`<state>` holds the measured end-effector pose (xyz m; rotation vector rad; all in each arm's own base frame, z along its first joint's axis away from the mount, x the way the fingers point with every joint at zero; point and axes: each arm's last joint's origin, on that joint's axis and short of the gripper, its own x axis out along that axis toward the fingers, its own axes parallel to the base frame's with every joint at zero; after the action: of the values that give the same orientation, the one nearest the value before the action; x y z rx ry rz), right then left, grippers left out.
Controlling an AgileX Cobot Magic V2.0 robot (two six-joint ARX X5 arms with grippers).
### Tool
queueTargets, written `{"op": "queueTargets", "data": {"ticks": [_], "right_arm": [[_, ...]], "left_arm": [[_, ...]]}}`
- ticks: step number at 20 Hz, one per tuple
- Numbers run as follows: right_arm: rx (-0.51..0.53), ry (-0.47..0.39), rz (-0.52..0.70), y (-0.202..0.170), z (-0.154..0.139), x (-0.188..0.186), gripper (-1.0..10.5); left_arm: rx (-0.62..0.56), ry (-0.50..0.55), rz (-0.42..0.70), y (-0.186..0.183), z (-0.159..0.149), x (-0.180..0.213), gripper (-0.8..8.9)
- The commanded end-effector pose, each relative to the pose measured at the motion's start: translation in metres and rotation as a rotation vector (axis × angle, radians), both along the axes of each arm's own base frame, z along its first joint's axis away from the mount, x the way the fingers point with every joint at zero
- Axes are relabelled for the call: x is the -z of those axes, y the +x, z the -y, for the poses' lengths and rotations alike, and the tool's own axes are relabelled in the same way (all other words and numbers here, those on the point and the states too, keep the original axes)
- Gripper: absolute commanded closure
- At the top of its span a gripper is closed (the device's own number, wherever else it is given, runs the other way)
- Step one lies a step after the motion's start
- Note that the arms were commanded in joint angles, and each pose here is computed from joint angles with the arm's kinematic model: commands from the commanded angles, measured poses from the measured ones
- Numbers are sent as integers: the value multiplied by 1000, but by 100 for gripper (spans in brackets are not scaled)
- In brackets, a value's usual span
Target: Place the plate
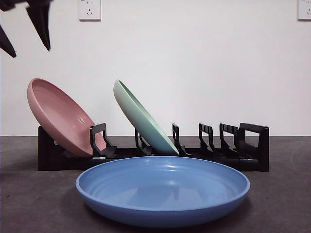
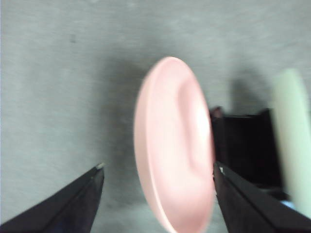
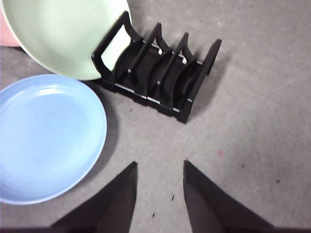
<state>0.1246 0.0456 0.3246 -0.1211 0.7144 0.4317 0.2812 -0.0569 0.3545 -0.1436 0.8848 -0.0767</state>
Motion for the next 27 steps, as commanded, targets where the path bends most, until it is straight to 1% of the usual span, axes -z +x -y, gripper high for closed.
{"op": "queueTargets", "data": {"ticks": [1, 3, 5, 8, 10, 13, 16, 19, 20, 23, 25, 27], "right_arm": [[6, 6, -2, 0, 0, -2, 795], [5, 5, -2, 0, 0, -2, 795], [5, 5, -2, 0, 0, -2, 795], [5, 5, -3, 0, 0, -2, 795], [5, 5, -3, 0, 0, -2, 795], [5, 5, -2, 0, 0, -2, 795], [5, 5, -2, 0, 0, -2, 795], [5, 5, -2, 0, 0, -2, 795], [5, 5, -1, 0, 0, -2, 795], [5, 5, -1, 0, 0, -2, 795], [5, 5, -2, 0, 0, -2, 795], [5, 4, -2, 0, 0, -2, 795]], "left_arm": [[4, 88, -40, 20, 10, 5, 451], [-4, 129, -85, 31, 15, 13, 451], [-6, 139, -112, 38, 17, 21, 452], [-18, 158, -116, 41, 17, 25, 454], [-18, 159, -121, 43, 18, 27, 501], [-17, 165, -141, 47, 19, 33, 516], [-15, 171, -167, 48, 19, 38, 615], [-15, 170, -164, 49, 19, 38, 767], [-16, 170, -161, 49, 19, 38, 804], [-17, 164, -139, 50, 19, 32, 803], [-24, 168, -122, 49, 19, 21, 803], [-48, 214, -106, 47, 17, 5, 803]]}}
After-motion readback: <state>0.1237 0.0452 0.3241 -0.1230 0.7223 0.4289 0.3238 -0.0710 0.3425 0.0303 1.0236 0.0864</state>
